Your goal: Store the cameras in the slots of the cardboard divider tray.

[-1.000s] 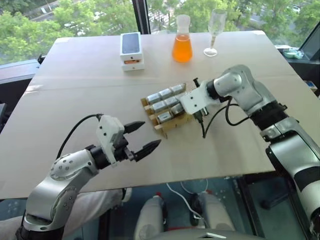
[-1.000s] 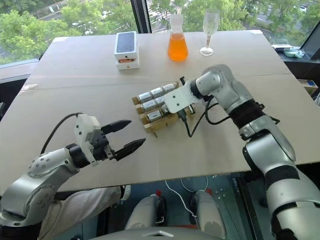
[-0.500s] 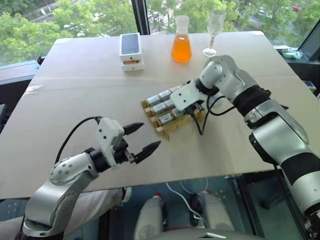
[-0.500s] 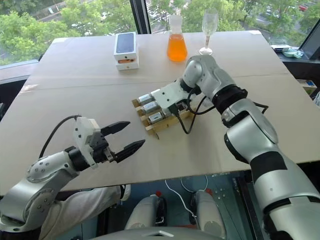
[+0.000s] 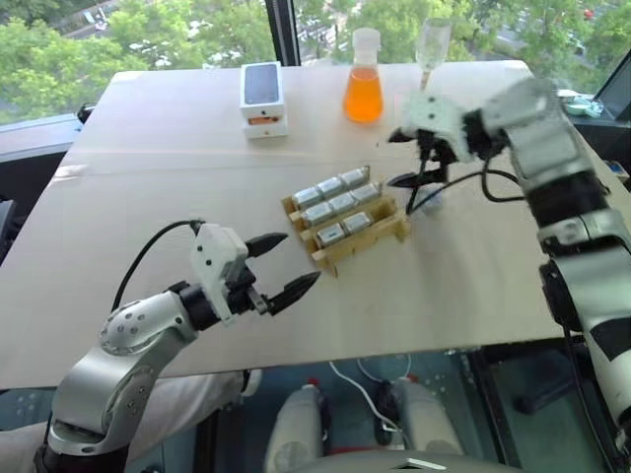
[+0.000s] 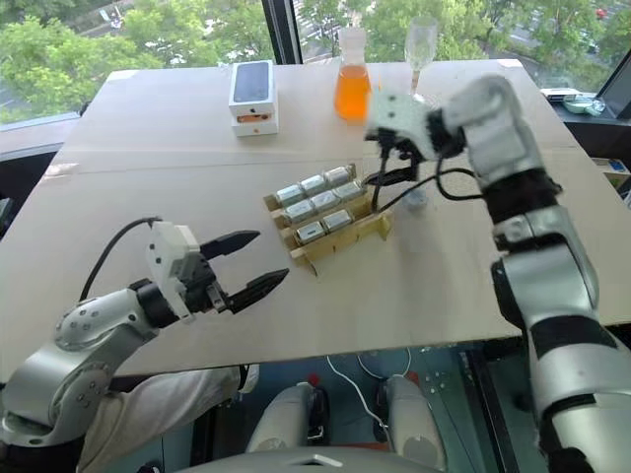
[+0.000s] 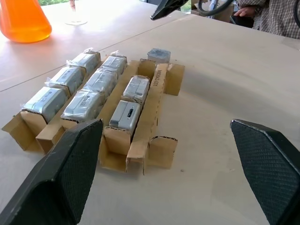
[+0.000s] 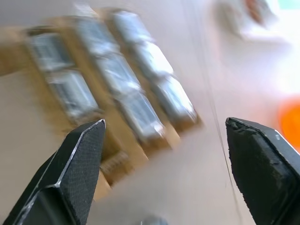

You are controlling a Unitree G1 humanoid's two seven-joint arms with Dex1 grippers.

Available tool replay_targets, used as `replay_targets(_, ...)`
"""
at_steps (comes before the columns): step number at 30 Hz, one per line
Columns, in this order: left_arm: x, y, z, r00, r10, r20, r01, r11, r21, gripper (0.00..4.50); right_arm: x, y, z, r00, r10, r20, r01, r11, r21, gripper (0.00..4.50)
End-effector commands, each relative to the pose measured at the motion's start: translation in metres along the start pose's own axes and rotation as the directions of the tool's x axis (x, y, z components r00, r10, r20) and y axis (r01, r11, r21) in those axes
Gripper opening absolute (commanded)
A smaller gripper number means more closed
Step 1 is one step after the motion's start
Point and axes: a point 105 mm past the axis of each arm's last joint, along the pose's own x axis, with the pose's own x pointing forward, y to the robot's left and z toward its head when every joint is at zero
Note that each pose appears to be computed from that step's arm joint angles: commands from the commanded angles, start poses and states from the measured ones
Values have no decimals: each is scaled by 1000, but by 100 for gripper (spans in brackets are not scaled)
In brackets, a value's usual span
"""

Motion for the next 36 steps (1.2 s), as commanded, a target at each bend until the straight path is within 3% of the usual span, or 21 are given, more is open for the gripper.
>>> replay_targets(1,2,0,6,999,-30,19,29,999,23,450,-19,-16,-21,964,-262,38,245,937,249,405)
replay_targets(4,3,3,6,999,-40,15,39,999,27,450,-18,-3,-44,934,-356,32,309,849,430,405)
replay_targets(9,7,4,10,998,-63,19,62,997,36,450,-4,31,-80,874,-486,-20,412,718,561,405)
replay_targets(13,8,7,12,997,-74,13,73,996,45,450,7,47,-98,850,-523,-64,463,685,562,405)
replay_targets(21,11,17,18,999,-42,26,41,998,45,450,23,39,-106,804,-595,-25,491,638,593,405)
replay_targets(32,12,18,29,998,-49,31,48,998,46,450,38,30,-112,795,-607,-3,487,634,600,405)
replay_targets(35,11,19,39,997,-57,46,54,997,54,450,39,31,-115,793,-609,-9,498,641,584,323)
replay_targets(36,11,20,41,997,-57,45,55,997,54,450,40,32,-116,793,-609,-9,498,640,584,276)
